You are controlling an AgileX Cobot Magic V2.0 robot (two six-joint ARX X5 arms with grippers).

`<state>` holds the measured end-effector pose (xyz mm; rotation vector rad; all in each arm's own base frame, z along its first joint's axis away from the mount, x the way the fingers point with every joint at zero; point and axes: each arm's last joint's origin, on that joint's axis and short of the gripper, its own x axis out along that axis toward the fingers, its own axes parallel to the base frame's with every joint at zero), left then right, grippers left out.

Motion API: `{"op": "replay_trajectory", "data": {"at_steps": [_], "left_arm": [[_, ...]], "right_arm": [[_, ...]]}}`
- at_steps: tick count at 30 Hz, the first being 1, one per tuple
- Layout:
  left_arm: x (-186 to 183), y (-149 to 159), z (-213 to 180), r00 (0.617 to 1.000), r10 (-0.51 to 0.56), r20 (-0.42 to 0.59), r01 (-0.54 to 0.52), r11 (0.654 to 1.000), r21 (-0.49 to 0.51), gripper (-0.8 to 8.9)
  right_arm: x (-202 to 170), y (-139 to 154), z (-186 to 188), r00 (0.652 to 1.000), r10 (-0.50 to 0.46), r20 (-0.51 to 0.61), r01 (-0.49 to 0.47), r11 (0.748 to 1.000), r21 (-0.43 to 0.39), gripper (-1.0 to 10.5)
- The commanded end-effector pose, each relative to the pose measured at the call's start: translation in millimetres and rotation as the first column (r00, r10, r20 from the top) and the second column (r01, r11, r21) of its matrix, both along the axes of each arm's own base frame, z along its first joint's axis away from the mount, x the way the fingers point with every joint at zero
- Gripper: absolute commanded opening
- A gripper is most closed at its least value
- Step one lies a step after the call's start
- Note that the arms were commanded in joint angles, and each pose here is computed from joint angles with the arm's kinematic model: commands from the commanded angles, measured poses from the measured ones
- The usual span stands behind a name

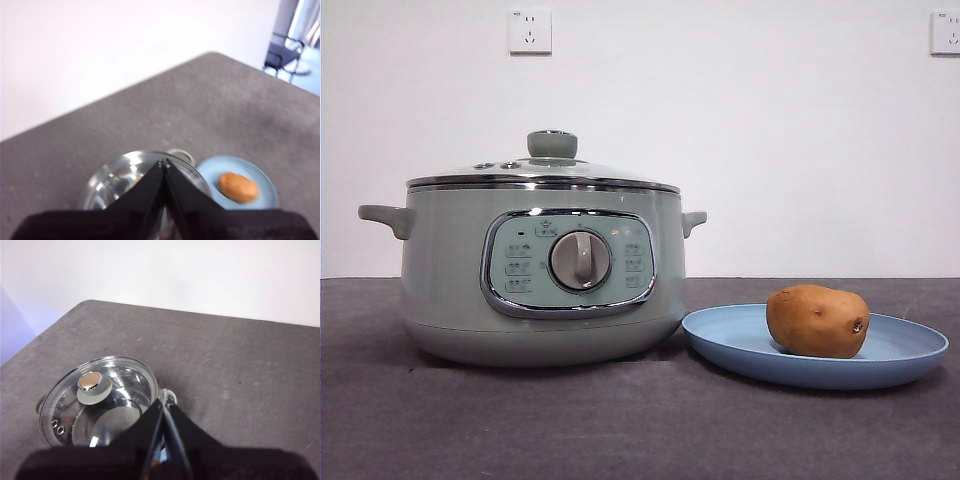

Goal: Take the potato out from the steamer,put the potato on the plate,close the lid

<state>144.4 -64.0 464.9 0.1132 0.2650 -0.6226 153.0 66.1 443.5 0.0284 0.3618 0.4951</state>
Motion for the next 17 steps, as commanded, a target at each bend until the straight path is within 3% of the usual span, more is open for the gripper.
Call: {"op": "replay_trajectory", "data": {"at_steps": [1, 8, 17], "left_arm": [[-1, 5, -25, 0.998, 0.021, 0.057, -0.02, 1.0, -0.023, -0.04], [-15, 23, -110, 0.988, 0.099, 0.119, -0.085, 0.989, -0.121, -0.04], [-36, 43, -218, 0.956, 0.25, 0.153, -0.21, 0.948, -0.24, -0.04]], "right_arm": [[0, 0, 1, 1.0, -0.005, 0.002, 0.005, 1.0, 0.011, 0.0], [0, 0, 1, 1.0, -0.005, 0.003, 0.005, 1.0, 0.011, 0.0], [0, 0, 1, 1.0, -0.005, 0.003, 0.005, 1.0, 0.01, 0.0]]}}
